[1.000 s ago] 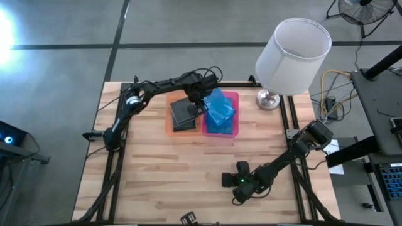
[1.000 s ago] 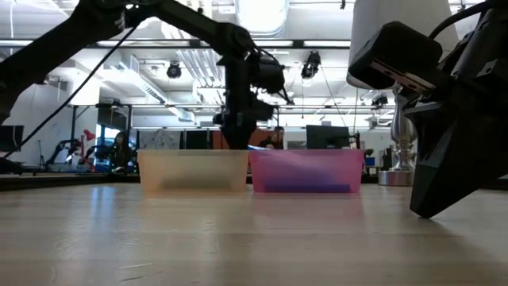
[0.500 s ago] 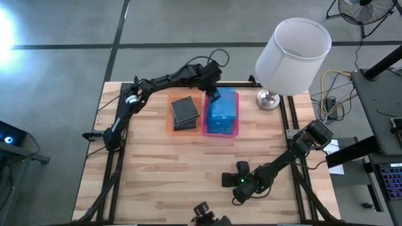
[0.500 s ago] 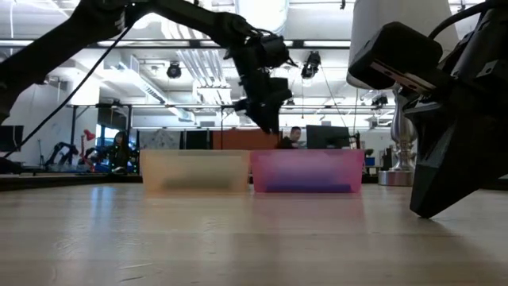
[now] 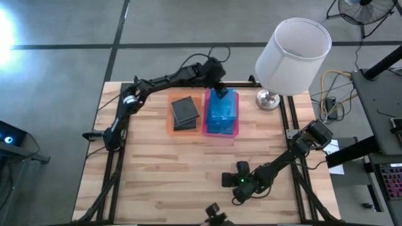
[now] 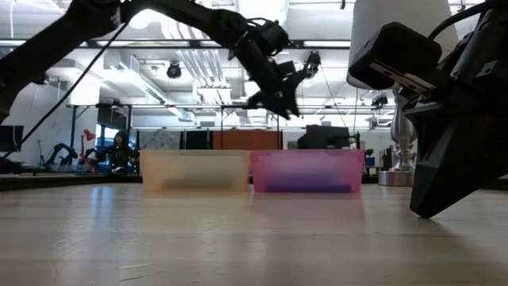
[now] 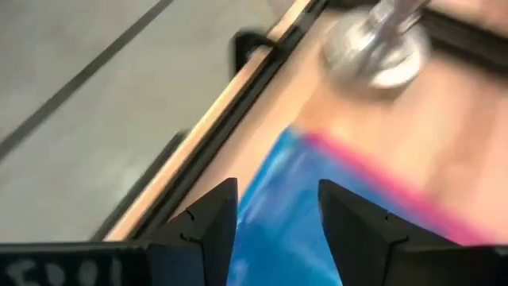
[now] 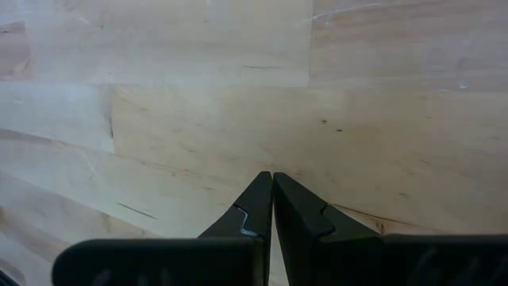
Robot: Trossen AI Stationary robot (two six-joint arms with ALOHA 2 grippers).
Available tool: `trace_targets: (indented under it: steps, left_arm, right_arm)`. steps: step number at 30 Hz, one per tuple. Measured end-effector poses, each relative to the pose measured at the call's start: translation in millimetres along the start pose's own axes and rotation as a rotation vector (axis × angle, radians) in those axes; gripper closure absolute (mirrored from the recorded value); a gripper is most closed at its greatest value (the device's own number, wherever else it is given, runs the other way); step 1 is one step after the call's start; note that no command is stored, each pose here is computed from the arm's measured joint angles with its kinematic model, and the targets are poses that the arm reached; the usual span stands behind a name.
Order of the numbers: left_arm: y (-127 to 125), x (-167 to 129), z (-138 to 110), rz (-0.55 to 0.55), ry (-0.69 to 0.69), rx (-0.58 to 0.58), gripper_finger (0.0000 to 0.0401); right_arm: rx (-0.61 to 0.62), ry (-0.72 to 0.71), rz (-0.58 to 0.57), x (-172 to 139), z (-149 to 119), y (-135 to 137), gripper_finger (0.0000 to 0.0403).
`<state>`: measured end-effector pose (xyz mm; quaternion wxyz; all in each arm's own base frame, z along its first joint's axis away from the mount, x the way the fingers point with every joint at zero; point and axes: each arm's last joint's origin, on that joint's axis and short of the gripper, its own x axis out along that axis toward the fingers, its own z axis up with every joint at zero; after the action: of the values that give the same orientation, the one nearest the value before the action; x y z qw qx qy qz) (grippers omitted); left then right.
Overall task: Pick & place jewel cases by type
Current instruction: Put the blue CD case into the pink bin
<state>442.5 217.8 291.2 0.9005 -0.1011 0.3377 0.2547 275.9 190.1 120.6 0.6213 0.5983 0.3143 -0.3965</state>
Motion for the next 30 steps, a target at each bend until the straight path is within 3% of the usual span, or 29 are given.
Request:
trace_targets:
  steps: [2, 7, 16, 20, 26, 30]
  left_arm:
    - [-7, 11, -1, -0.037, -0.033, -0.026, 0.0243]
    - [-13, 40, -10, 0.015, -0.066, -0.088, 0.0243]
    - [16, 58, -15, 0.075, -0.061, -0.367, 0.0243]
    - [32, 67, -22, 0.029, 0.010, -0.467, 0.0243]
    - [30, 70, -45, -0.010, 0.230, -0.403, 0.0243]
    - [22, 47, -39, -0.022, 0.259, -0.333, 0.0243]
  right_arm:
    - [0.002, 0.001, 0.000, 0, 0, 0, 0.0390]
    - [0.006, 0.003, 0.001, 0, 0, 0, 0.0390]
    - [0.037, 0.014, 0.011, 0, -1, 2, 0.0390]
    - [0.039, 0.017, 0.014, 0, -1, 2, 0.0390]
    - [0.041, 0.019, 0.017, 0, -2, 2, 0.0390]
    - [0.042, 0.019, 0.017, 0, -1, 3, 0.0390]
